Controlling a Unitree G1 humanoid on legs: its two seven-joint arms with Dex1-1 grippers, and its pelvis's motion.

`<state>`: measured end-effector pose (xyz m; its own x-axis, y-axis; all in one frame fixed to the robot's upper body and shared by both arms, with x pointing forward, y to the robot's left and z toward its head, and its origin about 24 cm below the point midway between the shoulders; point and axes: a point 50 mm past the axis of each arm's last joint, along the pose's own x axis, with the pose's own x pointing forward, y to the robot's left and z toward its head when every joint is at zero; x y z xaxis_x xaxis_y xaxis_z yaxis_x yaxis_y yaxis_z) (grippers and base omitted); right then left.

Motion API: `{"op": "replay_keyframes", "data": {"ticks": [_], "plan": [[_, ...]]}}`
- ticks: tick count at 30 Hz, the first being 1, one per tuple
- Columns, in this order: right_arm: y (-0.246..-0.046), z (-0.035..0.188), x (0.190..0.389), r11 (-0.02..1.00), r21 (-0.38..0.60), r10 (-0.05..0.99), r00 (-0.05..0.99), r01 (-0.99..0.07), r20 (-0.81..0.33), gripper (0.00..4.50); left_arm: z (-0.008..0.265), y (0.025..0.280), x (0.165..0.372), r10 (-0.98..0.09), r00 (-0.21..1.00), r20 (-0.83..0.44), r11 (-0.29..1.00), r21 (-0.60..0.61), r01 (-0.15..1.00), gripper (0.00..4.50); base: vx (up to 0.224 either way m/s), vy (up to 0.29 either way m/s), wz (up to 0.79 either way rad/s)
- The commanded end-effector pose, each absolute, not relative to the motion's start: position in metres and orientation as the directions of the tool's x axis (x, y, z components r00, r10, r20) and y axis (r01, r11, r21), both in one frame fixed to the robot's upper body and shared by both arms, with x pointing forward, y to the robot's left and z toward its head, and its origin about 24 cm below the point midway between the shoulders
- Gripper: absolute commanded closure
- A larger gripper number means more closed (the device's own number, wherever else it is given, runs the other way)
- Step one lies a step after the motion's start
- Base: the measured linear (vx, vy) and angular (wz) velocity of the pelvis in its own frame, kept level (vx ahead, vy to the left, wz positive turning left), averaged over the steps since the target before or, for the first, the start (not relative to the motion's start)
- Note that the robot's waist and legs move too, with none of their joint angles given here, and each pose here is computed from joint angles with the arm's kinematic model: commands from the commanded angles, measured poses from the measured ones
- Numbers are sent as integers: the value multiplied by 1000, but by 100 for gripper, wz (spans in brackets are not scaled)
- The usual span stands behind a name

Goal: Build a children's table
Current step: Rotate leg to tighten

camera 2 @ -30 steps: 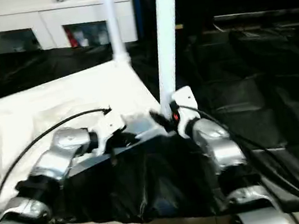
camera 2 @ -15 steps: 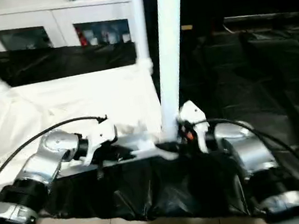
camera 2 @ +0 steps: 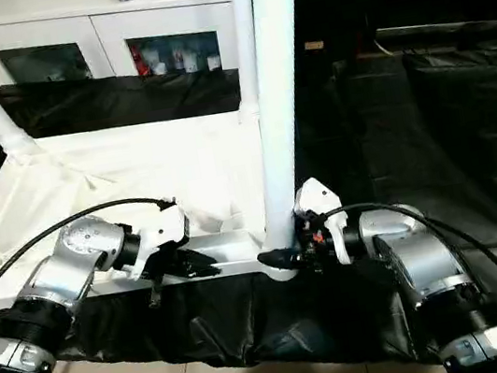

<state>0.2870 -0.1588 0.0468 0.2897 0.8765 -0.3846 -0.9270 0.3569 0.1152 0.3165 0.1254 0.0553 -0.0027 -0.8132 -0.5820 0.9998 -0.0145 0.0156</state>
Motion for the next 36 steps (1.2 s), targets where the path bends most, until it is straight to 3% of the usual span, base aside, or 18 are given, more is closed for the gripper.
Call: {"op": "replay_keyframes", "data": {"ticks": [1,5,10,11,12,16,19,22,25,27,29,31,36], "plan": [[-145,31,274,272,198,891,169,-942,-420,197,61,116,317,-833,-5,-553,-36,45,998,450,0,0,0],[-141,27,274,315,196,887,215,-929,-408,197,59,114,317,-842,15,-540,-6,39,999,450,0,0,0],[-130,15,291,551,141,793,463,-822,-397,197,55,104,327,-817,132,-561,114,67,991,450,0,0,0],[-130,15,291,551,141,793,463,-822,-397,198,55,104,327,-817,132,-561,114,67,991,450,0,0,0],[-121,11,298,644,147,736,554,-751,-389,198,54,95,331,-813,178,-554,165,74,983,450,0,0,0],[-104,5,306,747,159,649,655,-646,-387,198,52,79,335,-794,246,-556,234,95,968,450,0,0,0],[-89,0,315,850,192,523,748,-490,-407,203,51,65,340,-771,332,-543,321,119,940,450,0,0,0],[-76,-1,319,891,207,454,788,-404,-417,203,53,46,343,-767,398,-503,392,124,912,450,0,0,0],[-67,2,322,901,204,434,811,-383,-393,203,55,35,343,-772,426,-472,418,129,899,450,0,0,0],[-65,4,323,896,227,442,817,-381,-371,149,56,32,341,-781,415,-467,406,126,905,450,0,0,0],[-65,7,325,887,272,452,826,-374,-338,135,56,30,340,-792,400,-461,381,138,914,450,0,0,0],[-66,10,327,881,274,462,828,-386,-319,119,57,30,338,-806,379,-455,354,143,924,450,0,0,0],[-79,19,330,848,166,529,802,-502,-276,79,59,43,332,-857,279,-434,240,143,960,450,0,0,0]]}}
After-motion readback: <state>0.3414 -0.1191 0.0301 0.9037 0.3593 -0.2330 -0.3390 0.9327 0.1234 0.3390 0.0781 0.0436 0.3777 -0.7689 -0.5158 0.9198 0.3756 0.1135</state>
